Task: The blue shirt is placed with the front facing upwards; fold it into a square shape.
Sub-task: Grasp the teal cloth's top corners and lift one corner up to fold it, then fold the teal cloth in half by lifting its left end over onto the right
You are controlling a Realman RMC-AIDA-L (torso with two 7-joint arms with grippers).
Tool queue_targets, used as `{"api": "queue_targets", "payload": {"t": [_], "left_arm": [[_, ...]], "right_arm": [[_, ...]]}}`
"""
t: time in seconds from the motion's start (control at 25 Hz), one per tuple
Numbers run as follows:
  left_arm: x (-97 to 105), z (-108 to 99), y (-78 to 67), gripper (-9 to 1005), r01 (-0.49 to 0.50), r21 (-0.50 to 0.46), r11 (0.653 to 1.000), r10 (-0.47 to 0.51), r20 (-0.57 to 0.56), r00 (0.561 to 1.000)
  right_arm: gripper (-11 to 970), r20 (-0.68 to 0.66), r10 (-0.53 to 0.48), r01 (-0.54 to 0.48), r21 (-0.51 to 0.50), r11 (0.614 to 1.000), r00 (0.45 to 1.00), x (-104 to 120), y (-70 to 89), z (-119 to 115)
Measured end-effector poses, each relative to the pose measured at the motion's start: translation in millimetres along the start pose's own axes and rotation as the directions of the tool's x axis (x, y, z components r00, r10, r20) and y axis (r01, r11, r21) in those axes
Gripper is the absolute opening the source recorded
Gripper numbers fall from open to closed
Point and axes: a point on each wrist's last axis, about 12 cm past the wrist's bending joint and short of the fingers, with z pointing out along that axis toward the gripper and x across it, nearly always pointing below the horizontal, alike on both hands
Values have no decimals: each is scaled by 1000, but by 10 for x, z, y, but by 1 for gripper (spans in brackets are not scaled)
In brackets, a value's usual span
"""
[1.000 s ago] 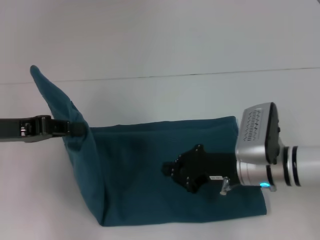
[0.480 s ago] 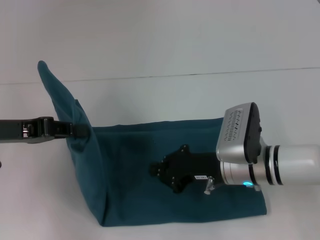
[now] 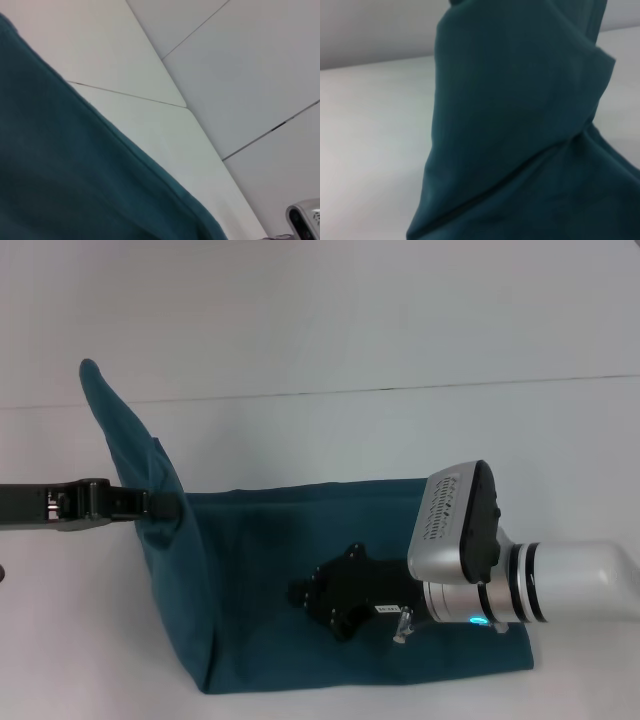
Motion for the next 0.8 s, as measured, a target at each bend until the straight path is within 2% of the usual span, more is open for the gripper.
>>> {"api": "queue_targets", "payload": {"t": [0.24, 0.8], "left_arm": [[1, 6, -4, 53, -4, 3, 1000, 4, -2, 1000], [-71, 83, -119, 53, -61, 55, 997, 63, -37, 997]], "right_arm": [[74, 12, 25, -26, 27, 999, 1000, 4, -13, 10], [74, 56, 109, -118, 179, 977, 992, 65, -236, -152]]}}
